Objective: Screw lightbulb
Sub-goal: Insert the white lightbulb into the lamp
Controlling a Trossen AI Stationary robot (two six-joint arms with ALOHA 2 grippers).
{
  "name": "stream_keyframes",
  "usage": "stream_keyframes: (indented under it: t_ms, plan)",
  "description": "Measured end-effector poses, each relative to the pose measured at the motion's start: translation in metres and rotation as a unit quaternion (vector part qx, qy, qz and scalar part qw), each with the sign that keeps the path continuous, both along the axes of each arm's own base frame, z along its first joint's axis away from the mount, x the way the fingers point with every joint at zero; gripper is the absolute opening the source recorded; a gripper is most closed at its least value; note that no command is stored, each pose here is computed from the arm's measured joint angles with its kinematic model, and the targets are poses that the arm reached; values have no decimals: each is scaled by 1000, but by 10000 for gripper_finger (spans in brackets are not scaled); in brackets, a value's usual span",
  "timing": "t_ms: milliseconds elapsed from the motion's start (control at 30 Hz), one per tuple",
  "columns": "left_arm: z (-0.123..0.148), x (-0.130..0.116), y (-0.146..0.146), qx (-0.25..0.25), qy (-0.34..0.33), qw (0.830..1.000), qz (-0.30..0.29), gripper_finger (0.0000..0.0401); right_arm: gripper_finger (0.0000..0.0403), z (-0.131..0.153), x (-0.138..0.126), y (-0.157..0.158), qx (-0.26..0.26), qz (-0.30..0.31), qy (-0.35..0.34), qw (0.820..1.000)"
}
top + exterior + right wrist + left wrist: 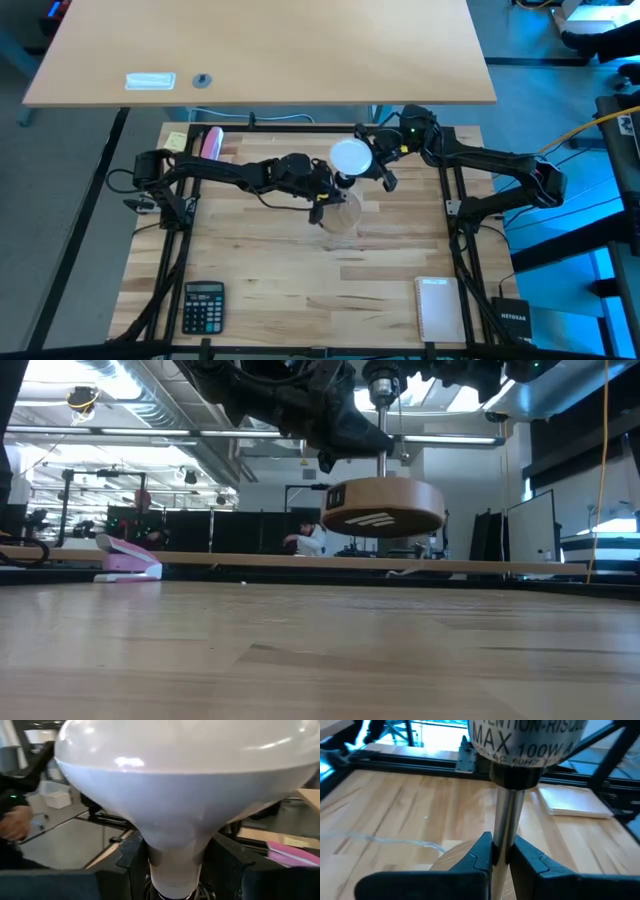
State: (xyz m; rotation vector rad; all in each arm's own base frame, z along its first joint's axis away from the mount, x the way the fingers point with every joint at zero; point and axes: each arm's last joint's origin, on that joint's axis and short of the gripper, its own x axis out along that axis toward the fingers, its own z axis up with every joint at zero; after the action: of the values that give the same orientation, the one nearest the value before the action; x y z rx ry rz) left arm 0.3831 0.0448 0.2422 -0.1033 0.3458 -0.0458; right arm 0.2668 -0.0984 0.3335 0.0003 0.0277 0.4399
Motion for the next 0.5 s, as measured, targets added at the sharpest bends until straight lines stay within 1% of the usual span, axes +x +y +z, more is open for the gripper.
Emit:
stream_keyframes:
  t_ms: [100,233,367,500]
  plan:
    - [0,0,2,10,2,999,36,29,163,-2,0,-1,-1,-28,8,1000]
    - [0,0,6,29,15,994,104,29,163,-5,1,-4,-11,-85,26,996]
    - [5,1,11,56,14,983,175,29,163,-7,1,-8,-23,-145,36,989]
    - [8,1,14,74,13,971,226,29,163,-7,2,-11,-29,-200,36,979]
